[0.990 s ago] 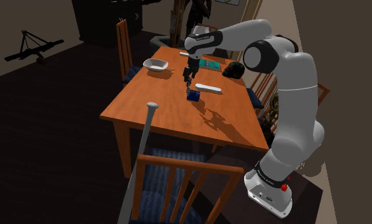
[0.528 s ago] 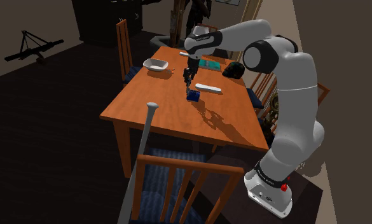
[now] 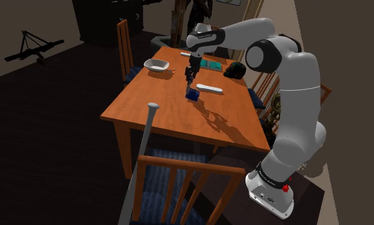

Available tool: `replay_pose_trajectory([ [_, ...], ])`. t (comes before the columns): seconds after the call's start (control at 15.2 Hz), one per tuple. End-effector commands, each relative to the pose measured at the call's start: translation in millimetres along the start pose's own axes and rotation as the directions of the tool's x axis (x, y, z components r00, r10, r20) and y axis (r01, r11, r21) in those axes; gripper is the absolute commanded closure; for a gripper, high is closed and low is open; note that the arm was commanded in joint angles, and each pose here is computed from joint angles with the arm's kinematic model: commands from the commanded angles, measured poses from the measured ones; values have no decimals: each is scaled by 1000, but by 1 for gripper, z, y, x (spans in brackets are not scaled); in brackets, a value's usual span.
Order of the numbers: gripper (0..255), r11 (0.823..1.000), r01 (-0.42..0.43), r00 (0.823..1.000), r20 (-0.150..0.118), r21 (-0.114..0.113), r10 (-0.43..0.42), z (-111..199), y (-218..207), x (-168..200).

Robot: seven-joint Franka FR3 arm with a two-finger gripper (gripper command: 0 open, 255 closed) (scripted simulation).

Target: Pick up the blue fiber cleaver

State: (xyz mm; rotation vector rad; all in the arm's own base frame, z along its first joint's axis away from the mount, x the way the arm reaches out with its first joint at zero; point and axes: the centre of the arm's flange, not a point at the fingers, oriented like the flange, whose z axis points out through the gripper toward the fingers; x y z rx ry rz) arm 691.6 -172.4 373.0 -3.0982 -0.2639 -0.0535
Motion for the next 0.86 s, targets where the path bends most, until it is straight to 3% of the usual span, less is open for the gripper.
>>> replay_pose_trajectory([
  [0.0, 255, 1000, 0, 1000, 0, 0, 0, -11, -1, 2],
  [0.79, 255, 1000, 0, 1000, 0, 0, 0, -64, -2, 4],
])
